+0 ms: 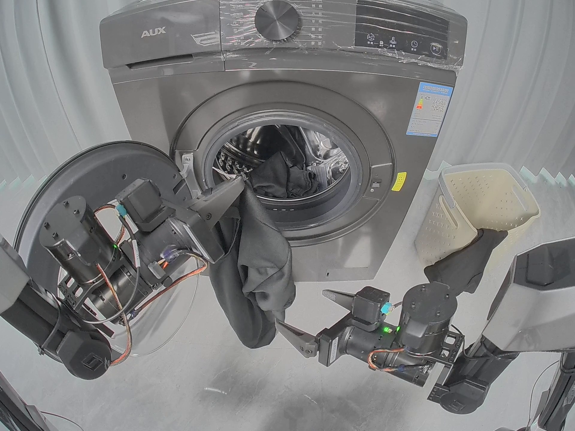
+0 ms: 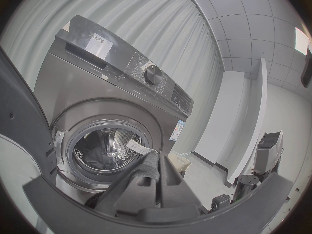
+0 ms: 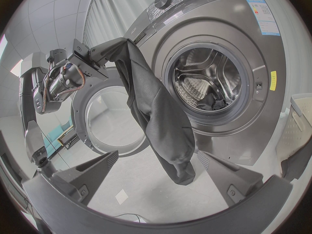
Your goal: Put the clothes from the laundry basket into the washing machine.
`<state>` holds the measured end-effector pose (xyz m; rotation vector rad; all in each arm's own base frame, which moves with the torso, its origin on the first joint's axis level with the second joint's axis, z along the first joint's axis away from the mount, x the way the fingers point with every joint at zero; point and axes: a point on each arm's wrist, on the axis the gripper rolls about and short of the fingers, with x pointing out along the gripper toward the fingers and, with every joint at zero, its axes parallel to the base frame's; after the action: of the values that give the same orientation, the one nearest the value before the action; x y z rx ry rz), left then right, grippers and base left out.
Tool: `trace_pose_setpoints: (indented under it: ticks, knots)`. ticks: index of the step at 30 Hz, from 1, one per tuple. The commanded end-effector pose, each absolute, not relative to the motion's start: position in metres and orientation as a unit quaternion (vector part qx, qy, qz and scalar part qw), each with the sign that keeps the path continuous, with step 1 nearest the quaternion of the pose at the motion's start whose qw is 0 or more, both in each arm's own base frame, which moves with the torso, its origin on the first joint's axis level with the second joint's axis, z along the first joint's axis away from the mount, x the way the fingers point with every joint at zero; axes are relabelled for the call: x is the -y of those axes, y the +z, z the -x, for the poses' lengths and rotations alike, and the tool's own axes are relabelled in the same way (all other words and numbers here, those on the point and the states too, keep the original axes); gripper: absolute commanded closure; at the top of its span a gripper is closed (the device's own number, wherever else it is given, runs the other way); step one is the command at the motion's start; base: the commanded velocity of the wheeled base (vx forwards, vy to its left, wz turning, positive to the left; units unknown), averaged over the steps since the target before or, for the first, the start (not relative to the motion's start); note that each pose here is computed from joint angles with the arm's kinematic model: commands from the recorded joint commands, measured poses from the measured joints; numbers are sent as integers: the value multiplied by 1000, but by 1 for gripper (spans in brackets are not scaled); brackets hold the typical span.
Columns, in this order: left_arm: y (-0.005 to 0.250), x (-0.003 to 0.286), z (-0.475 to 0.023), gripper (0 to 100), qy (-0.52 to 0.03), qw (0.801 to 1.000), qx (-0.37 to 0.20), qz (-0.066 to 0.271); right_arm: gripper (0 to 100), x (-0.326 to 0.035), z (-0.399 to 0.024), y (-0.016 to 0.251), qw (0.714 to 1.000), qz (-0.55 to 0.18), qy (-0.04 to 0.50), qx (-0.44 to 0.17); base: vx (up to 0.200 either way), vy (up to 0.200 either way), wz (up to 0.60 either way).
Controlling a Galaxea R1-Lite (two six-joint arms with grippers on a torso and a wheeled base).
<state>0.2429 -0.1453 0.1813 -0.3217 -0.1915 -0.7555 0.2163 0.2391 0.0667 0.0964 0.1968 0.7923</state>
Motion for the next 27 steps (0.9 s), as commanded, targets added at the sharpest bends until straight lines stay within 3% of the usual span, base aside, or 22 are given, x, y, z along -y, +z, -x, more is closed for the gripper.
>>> trace_pose_setpoints:
  ticks: [1, 10, 24, 25, 27]
  knots:
    - [182, 145, -242, 100, -367, 912, 94, 156, 0, -247, -228, 68, 919, -54, 382, -81, 0, 0, 0]
    - [180, 145, -241, 100, -367, 913, 90, 156, 0, -253, -267, 88, 925, -79, 372, -18, 0, 0, 0]
    - [179, 145, -242, 100, -368, 913, 87, 156, 0, -272, -271, 92, 913, -78, 399, 9, 0, 0, 0]
    - [178, 146, -242, 100, -368, 913, 86, 156, 100, -273, -269, 92, 913, -79, 401, 9, 0, 0, 0]
    - [177, 146, -243, 100, -367, 913, 84, 155, 100, -275, -267, 93, 911, -80, 405, 9, 0, 0, 0]
